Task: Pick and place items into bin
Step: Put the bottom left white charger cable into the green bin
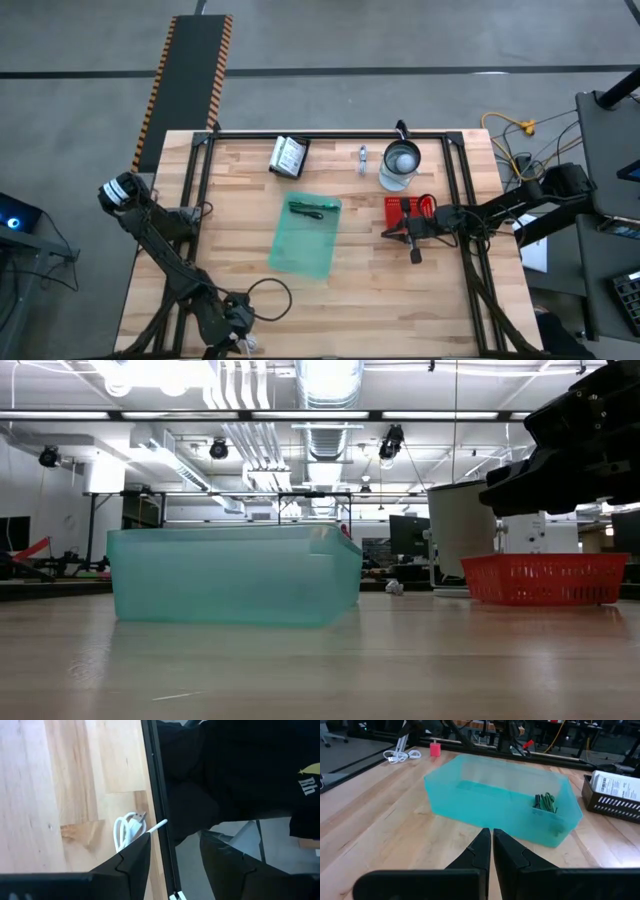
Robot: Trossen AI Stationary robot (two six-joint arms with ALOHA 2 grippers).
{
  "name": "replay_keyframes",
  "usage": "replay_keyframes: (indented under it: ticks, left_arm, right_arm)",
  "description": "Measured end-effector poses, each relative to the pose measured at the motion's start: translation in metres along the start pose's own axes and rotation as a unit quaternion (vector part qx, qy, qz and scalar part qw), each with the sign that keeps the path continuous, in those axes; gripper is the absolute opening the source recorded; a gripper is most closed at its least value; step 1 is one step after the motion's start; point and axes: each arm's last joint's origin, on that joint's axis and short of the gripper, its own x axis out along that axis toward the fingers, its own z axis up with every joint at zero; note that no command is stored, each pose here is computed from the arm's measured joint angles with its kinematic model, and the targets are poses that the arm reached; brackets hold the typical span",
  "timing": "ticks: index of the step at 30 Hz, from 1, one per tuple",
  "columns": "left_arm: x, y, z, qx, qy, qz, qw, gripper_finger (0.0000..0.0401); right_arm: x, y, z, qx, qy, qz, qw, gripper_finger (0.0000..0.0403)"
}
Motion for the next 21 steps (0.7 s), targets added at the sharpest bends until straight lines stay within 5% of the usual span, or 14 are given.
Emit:
replay_keyframes:
  ticks: [21]
  left_arm:
    - [0.004,0.002,-0.0055,-0.036,0.002,0.011,0.999,0.0154]
  right_arm:
    - [0.0,0.0,0.0,-0.002,0.0,0.0,1.0,0.0009]
